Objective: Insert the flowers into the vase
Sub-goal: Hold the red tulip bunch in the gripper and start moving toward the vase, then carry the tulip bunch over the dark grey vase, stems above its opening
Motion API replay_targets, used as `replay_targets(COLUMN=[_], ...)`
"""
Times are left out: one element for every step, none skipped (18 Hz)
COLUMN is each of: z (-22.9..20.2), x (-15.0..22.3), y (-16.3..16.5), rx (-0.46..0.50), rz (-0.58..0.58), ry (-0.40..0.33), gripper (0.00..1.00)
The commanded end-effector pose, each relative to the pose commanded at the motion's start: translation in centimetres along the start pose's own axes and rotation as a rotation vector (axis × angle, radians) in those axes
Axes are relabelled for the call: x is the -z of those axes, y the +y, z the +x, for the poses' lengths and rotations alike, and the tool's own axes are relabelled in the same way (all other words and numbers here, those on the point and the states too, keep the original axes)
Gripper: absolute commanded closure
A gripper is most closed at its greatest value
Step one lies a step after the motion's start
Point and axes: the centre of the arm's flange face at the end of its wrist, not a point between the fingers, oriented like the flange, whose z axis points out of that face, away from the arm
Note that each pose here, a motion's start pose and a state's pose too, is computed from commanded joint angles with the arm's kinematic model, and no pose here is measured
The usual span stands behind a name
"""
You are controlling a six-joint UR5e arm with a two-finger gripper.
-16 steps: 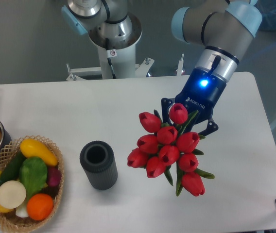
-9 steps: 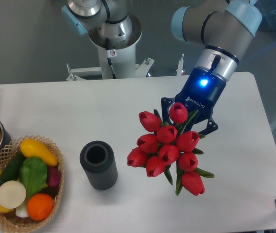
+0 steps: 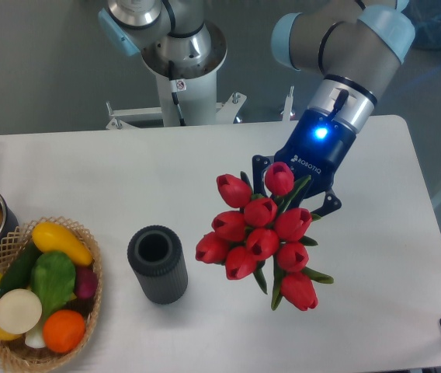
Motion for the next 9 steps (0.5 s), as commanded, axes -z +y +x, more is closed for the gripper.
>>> replay_targets(z=[0.1,0.2,0.5,1.5,1.8,2.0,2.1,2.7,3.2], x=[-0.1,-0.3,-0.6,-1.6,-2.0,-2.2,-2.2,-2.8,-3.3], y=[0.0,-0.1,-0.3,-1.3,-1.6,-2.1,-2.3,-2.6,-2.9], rx=[-0.001,-0.004,-0.008,-0.026,-0.036,-0.046,-0.053,-0.052,-0.050], rz=[0.000,0.000,0.000,0.012,0.028,0.054,0.080,0.105,0.132], ry=[0.001,0.005,0.010,0.038,0.056,0.071,0.085,0.114,0.145], gripper=[0.82,0.82,0.82,0.82,0.82,0.82,0.82,0.82,0.82])
